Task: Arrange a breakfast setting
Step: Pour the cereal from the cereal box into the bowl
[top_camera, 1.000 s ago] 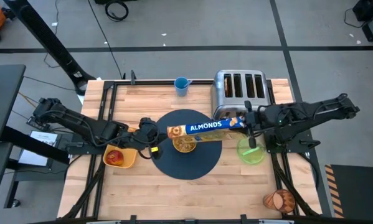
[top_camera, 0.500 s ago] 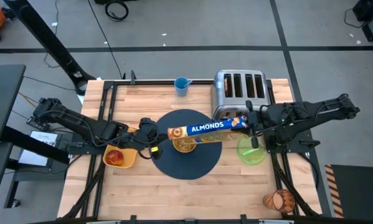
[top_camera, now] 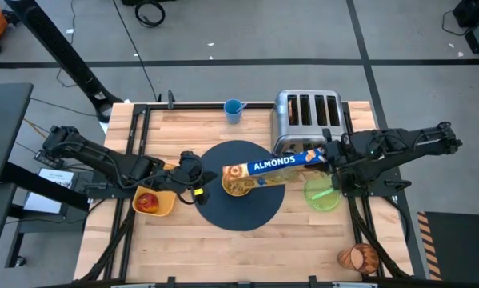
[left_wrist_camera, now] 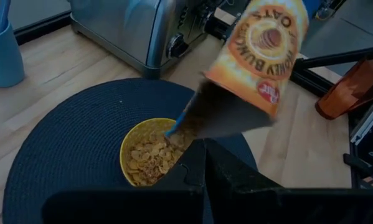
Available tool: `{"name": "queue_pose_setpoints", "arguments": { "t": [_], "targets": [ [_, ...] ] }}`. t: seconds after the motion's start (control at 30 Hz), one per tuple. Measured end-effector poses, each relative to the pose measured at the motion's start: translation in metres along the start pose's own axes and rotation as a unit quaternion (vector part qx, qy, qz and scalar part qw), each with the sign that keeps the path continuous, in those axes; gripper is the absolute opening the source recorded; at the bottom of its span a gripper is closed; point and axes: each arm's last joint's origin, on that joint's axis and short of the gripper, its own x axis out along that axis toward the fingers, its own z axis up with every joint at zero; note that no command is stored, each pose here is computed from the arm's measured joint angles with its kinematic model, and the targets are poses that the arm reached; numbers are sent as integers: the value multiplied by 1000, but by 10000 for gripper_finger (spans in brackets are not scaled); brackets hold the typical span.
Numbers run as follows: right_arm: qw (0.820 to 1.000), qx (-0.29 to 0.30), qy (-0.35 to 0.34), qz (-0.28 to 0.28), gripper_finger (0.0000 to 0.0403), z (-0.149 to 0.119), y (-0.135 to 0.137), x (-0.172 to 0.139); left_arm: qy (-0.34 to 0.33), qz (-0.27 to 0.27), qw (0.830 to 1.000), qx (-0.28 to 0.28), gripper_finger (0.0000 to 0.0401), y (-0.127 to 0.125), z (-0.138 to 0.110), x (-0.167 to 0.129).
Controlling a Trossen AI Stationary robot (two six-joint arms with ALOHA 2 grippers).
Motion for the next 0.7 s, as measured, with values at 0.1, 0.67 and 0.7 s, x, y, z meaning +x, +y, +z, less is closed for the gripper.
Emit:
{"name": "queue_pose_setpoints", "arguments": {
  "t": [0.1, 0.67, 0.7],
  "targets": [
    [1000, -2, 3, -12, 93, -1, -1, 0, 0, 0, 1000, 0, 9, 0, 0, 0],
    [1000, -6, 1, -7, 93, 0, 0, 1, -2, 4, 1000, 9, 9, 1, 0, 0],
    [1000, -5, -1, -7, 93, 0, 0, 0, -2, 4, 1000, 10, 9, 1, 0, 0]
  ]
}}
